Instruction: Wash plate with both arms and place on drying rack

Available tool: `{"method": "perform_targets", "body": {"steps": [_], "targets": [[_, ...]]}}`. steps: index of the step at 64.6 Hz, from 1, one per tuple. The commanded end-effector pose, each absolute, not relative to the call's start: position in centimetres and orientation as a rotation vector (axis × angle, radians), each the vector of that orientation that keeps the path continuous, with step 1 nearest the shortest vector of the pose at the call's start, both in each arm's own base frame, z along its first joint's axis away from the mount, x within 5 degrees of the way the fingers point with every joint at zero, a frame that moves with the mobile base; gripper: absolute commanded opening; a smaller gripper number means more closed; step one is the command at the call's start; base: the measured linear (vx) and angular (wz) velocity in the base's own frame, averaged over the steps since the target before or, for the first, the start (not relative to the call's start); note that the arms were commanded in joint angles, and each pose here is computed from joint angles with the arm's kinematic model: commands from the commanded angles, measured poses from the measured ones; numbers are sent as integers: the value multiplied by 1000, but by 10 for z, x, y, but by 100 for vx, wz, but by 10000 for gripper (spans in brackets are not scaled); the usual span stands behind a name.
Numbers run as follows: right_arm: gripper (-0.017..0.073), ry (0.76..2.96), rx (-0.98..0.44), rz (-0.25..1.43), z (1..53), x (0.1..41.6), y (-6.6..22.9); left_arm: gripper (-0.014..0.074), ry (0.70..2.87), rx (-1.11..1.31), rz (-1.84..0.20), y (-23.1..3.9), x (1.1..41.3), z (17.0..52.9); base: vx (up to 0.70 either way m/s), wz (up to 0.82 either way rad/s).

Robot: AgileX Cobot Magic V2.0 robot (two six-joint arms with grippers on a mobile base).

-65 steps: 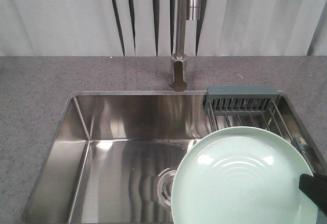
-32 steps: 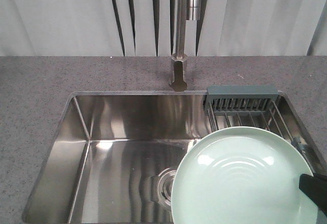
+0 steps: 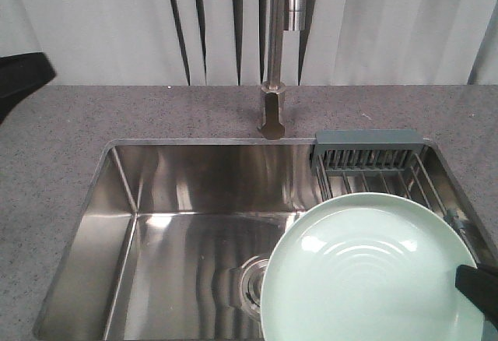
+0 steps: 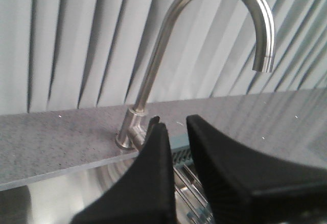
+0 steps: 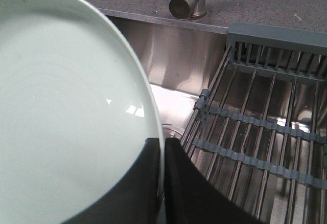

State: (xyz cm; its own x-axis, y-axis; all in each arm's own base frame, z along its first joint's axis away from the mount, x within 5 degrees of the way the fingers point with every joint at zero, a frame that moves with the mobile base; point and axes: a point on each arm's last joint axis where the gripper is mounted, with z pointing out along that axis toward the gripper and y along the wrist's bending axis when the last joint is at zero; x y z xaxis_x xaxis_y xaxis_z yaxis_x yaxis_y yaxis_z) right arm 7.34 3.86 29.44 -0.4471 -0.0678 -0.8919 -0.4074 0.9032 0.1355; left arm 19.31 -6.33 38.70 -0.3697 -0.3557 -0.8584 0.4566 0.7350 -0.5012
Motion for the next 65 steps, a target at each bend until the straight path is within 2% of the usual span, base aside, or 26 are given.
{"method": "perform_targets", "body": {"steps": [1, 12, 21, 51, 65], "targets": [[-1, 1943, -292, 407, 307, 77, 37, 241, 1728, 134, -954, -74, 218, 399, 0, 0], [-1, 1943, -292, 407, 307, 77, 37, 458, 1744, 196, -1137, -89, 267, 394, 0, 0], [-1, 1943, -292, 407, 307, 77, 37, 535, 1801, 257, -1223, -102, 306, 375, 0, 0], [-1, 1943, -292, 407, 307, 77, 37, 538, 1848, 400, -1354, -181, 404, 330, 0, 0], [-1, 1943, -292, 407, 307, 77, 37, 538, 1813, 407, -1371, -200, 434, 322, 0, 0]]}}
